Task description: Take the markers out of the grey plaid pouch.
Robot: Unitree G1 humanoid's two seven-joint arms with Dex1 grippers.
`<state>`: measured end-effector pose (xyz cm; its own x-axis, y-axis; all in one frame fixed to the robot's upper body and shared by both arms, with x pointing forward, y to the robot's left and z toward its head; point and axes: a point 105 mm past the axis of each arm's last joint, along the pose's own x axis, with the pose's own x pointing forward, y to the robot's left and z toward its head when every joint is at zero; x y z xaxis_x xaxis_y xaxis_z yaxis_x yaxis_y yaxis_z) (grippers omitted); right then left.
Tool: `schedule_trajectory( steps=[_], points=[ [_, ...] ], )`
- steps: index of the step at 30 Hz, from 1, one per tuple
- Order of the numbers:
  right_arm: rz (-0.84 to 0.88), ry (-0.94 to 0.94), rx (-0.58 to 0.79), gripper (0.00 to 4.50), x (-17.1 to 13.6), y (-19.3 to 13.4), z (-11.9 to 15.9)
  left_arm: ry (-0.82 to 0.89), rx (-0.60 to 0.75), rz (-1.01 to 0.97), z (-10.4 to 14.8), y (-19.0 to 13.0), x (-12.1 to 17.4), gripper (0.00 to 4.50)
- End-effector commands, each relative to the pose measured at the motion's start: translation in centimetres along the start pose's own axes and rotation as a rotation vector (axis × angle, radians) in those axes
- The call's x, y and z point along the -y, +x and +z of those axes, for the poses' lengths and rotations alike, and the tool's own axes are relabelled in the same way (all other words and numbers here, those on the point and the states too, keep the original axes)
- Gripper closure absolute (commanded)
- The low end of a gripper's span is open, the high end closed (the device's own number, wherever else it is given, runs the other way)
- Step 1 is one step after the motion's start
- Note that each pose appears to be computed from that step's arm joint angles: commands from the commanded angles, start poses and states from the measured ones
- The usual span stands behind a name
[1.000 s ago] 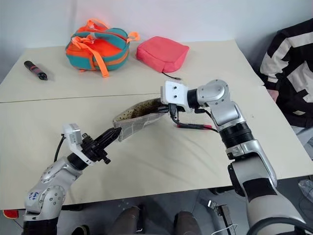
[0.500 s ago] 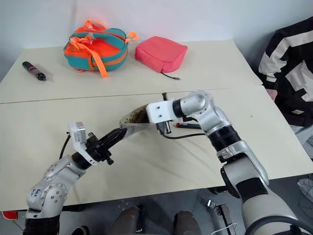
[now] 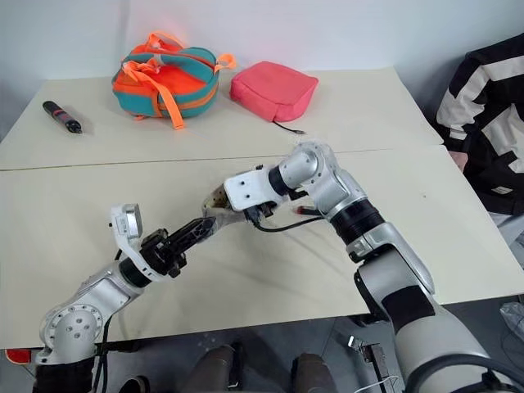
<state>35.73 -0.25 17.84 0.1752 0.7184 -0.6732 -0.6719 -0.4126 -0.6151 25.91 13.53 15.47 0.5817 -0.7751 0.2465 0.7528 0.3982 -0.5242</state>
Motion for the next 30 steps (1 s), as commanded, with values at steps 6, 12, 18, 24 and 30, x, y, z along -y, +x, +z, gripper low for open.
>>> schedule_trajectory(
  steps=[6, 12, 18, 24, 30],
  points=[
    [0.001, -0.073, 0.083, 1.95, -0.4, 1.5, 2.8, -0.096, 0.051, -0.047, -0.1, -1.8, 0.9, 4.5],
    [-0.029, -0.093, 0.072, 1.95, -1.1, 4.4, 2.6, -0.102, 0.031, -0.04, -1.1, -2.1, 1.0, 4.5],
    [-0.086, -0.107, 0.036, 1.95, -0.3, 5.1, 1.7, -0.085, 0.026, -0.033, -1.3, -1.9, 0.9, 4.5],
    [-0.051, -0.09, 0.047, 3.53, -0.8, 4.4, 1.5, -0.061, 0.024, -0.024, -1.3, -1.9, 0.9, 4.5],
    [-0.127, -0.046, 0.138, 3.92, 1.2, 0.3, 2.9, 0.044, 0.025, 0.04, -0.8, -2.0, -0.1, 4.5]
  ],
)
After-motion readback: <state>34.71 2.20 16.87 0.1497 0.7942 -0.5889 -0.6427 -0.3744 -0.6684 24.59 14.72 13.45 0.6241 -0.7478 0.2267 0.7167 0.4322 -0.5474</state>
